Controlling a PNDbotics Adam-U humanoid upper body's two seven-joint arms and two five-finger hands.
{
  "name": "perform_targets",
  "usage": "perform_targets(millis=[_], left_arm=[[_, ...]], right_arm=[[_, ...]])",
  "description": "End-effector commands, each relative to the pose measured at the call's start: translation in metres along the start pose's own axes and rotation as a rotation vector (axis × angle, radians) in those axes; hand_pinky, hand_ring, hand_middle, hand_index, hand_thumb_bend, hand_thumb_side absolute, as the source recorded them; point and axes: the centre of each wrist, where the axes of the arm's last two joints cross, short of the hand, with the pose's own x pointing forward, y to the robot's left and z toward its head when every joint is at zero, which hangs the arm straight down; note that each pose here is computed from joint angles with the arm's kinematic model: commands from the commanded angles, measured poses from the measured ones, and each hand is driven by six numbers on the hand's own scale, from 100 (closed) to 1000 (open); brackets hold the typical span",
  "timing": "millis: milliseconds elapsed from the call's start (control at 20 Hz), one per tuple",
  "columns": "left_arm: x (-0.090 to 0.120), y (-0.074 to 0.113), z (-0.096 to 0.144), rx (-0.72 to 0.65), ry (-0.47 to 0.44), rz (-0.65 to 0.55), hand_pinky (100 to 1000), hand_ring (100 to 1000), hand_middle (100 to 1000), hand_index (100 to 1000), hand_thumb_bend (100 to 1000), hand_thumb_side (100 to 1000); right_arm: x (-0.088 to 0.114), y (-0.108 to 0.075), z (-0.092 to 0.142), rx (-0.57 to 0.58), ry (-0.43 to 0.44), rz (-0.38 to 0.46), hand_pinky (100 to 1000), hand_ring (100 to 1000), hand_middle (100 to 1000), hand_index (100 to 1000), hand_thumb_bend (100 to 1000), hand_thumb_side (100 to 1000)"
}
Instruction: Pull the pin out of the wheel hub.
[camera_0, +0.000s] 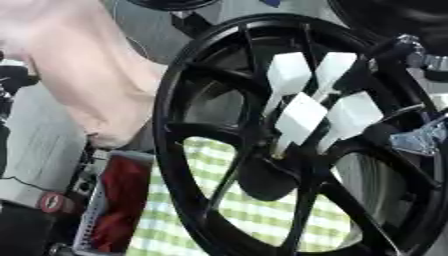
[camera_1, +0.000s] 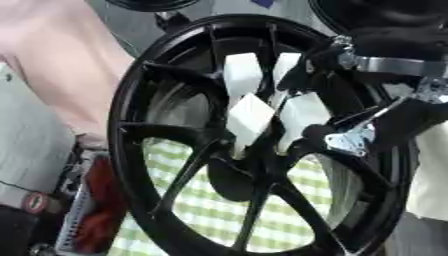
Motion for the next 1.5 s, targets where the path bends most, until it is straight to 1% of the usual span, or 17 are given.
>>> perform_targets(millis=[50, 400, 1100, 1300, 1500], left_arm=[[0.0054, -0.0016, -0.0035, -0.017, -0.024, -0.006, 1000, 721, 655, 848, 100, 809], [0.0053, -0.002, -0.0037, -0.023, -0.027, -0.004, 1000, 722, 655, 847, 100, 808], [0.0052, -0.0034, -0.0042, -0.034, -0.029, -0.003, 1000, 726, 660, 844, 100, 808], [0.0051, -0.0041, -0.0045, -0.039, -0.028, -0.004, 1000, 727, 661, 843, 100, 807], [0.0048, -0.0045, -0.0043, -0.045, -0.028, -0.004, 1000, 729, 662, 843, 100, 807]], right_arm=[[-0.0027, 0.0081, 0.0018, 0.053, 0.03, -0.002, 756, 721, 694, 815, 244, 388], [-0.0058, 0.0116, 0.0065, 0.058, 0.049, 0.012, 756, 717, 687, 788, 264, 368], [-0.0086, 0.0167, 0.0099, 0.065, 0.086, 0.001, 759, 718, 688, 813, 267, 376], [-0.0086, 0.0162, 0.0098, 0.051, 0.09, -0.001, 759, 716, 685, 816, 261, 361], [-0.0079, 0.0145, 0.0091, 0.026, 0.093, 0.011, 751, 707, 675, 806, 236, 353]])
